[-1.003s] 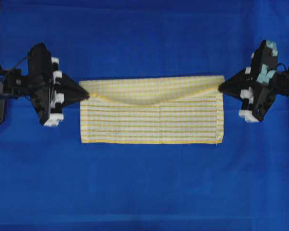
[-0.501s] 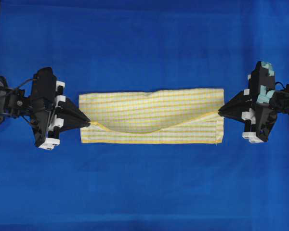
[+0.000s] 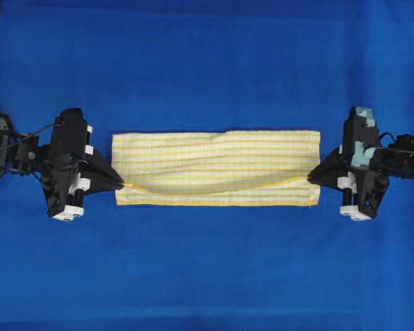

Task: Fold the yellow towel.
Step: 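Lift the top corners and fold them down toward the bottom edge, then release the corners and regrasp the folded strip's top corners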

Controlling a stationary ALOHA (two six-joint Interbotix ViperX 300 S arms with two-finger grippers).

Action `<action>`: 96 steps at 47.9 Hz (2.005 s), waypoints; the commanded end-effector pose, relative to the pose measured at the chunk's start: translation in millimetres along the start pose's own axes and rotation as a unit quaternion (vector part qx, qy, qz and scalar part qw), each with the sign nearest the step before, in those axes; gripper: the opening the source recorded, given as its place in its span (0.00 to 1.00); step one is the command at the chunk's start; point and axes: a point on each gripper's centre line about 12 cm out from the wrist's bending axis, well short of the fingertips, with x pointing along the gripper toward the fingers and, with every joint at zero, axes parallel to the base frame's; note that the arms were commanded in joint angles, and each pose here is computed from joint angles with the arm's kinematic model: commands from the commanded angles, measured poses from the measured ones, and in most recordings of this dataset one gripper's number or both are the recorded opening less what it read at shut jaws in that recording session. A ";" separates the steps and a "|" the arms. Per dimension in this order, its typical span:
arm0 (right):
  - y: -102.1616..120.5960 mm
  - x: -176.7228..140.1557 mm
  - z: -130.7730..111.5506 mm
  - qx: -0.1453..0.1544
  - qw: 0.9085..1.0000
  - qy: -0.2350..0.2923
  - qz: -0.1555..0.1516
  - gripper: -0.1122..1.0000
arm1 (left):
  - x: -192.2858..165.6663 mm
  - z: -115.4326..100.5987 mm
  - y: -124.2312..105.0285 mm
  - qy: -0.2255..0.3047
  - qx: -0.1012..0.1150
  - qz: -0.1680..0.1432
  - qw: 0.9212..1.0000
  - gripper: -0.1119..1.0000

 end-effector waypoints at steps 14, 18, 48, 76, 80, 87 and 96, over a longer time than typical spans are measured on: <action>8.6 2.9 7.2 -0.002 1.000 -0.003 0.009 0.19 | 2.7 11.9 -4.9 -0.012 -0.001 -0.005 1.000 0.14; 9.6 3.1 8.8 -0.002 1.000 -0.005 0.010 0.33 | 3.0 16.6 -6.1 -0.018 -0.001 -0.007 1.000 0.15; -36.6 -17.4 39.0 0.001 0.997 -0.067 -0.045 0.79 | -9.9 40.1 46.0 -0.035 -0.015 0.075 0.996 0.72; -73.7 8.5 21.8 0.019 0.994 -0.008 -0.112 0.74 | 19.0 13.9 82.7 0.026 -0.005 0.123 0.992 0.72; -73.6 9.5 19.4 0.018 0.994 -0.003 -0.112 0.74 | 19.1 11.7 83.0 0.030 -0.008 0.124 0.992 0.70; -70.8 10.7 18.3 0.013 0.994 0.000 -0.108 0.73 | 18.5 7.7 83.3 0.043 -0.014 0.125 0.991 0.66; -62.8 12.8 14.9 0.000 0.995 0.007 -0.098 0.63 | 19.2 -0.4 82.5 0.085 -0.019 0.126 0.988 0.35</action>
